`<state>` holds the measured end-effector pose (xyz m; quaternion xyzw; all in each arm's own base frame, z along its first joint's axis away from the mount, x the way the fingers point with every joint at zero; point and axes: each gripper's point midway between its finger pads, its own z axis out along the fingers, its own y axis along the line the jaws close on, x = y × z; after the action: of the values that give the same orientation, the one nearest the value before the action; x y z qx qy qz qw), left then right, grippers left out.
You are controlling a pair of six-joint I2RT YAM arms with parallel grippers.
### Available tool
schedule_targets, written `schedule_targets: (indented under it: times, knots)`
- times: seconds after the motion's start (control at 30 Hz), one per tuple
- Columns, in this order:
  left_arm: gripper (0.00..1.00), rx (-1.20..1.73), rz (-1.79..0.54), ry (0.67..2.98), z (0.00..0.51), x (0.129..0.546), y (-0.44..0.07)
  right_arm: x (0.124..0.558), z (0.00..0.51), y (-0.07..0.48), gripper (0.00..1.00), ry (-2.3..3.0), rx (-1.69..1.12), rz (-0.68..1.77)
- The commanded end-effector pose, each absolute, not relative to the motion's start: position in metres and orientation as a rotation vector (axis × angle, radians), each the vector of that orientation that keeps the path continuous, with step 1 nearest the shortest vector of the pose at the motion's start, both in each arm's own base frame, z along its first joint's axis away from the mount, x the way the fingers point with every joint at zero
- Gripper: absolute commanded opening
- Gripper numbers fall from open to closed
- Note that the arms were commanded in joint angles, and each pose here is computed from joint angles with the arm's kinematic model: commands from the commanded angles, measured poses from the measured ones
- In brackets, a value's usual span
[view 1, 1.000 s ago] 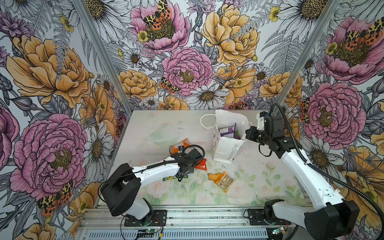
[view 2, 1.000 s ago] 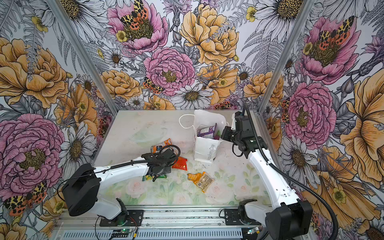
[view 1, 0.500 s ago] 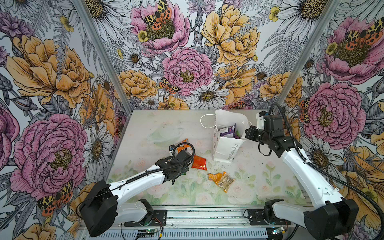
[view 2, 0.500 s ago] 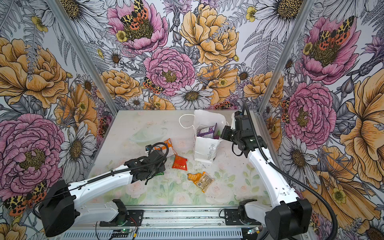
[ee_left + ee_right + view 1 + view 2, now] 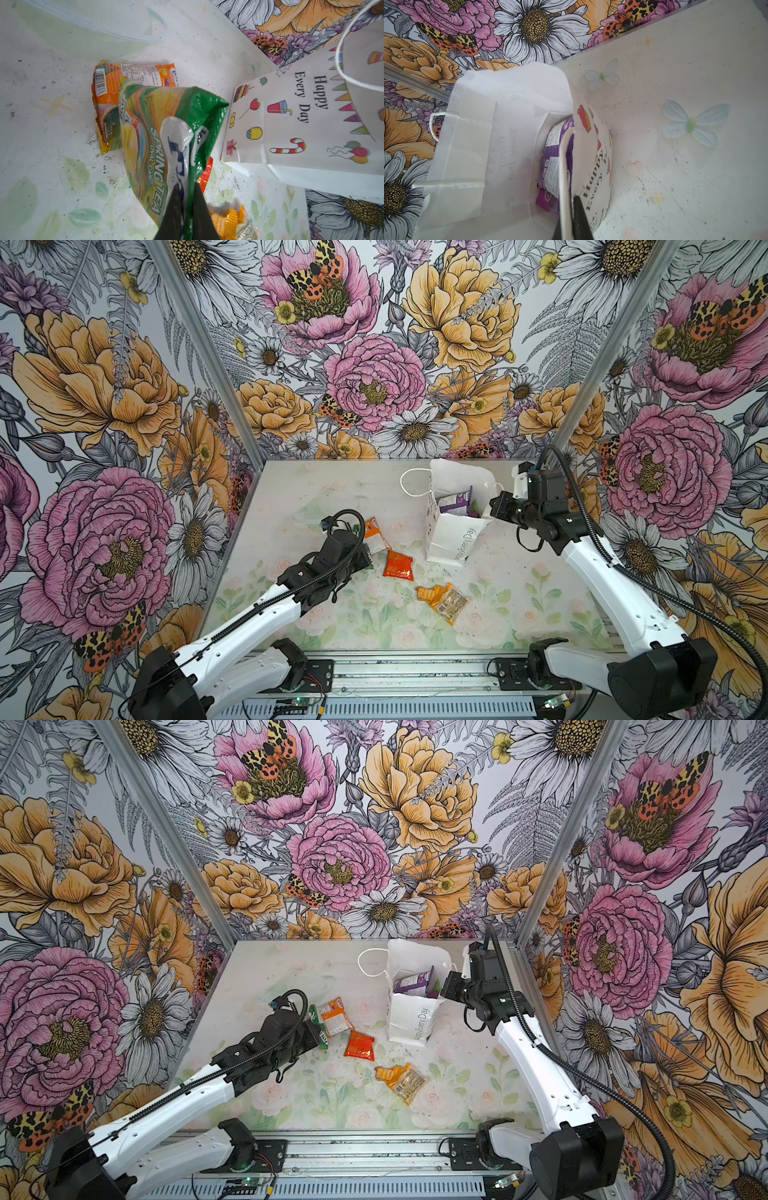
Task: Place the snacks into the paper bag
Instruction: 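Carry the green Spring Tea bag with the left gripper toward the paper bag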
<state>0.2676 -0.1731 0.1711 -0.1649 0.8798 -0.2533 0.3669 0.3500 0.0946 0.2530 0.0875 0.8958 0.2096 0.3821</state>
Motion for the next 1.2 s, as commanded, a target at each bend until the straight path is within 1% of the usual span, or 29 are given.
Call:
schedule_targets:
  times: [0.0, 0.3, 0.37, 0.47, 0.67, 0.77, 0.9, 1.17]
  knots:
    - [0.00, -0.313, -0.778, 2.159, 0.212, 0.274, -0.190, 0.352, 0.253, 0.094, 0.00, 2.289, 0.242, 0.544]
    - [0.00, -0.180, -0.860, 2.040, 0.267, 0.275, -0.202, 0.350, 0.254, 0.094, 0.00, 2.286, 0.244, 0.546]
    - [0.00, -0.125, -0.842, 2.001, 0.285, 0.276, -0.201, 0.349, 0.254, 0.094, 0.00, 2.284, 0.244, 0.544]
    - [0.00, -0.084, -0.778, 1.928, 0.318, 0.283, -0.192, 0.349, 0.254, 0.094, 0.00, 2.284, 0.244, 0.547]
    - [0.00, -0.007, -0.778, 1.777, 0.394, 0.298, -0.195, 0.350, 0.258, 0.095, 0.00, 2.275, 0.242, 0.551]
    - [0.00, 0.031, -0.830, 1.719, 0.426, 0.302, -0.207, 0.349, 0.259, 0.095, 0.00, 2.273, 0.241, 0.553]
    - [0.00, 0.111, -0.985, 1.660, 0.456, 0.304, -0.238, 0.348, 0.259, 0.095, 0.00, 2.273, 0.240, 0.557]
    - [0.00, 0.202, -1.081, 1.659, 0.477, 0.312, -0.289, 0.345, 0.259, 0.094, 0.00, 2.268, 0.246, 0.555]
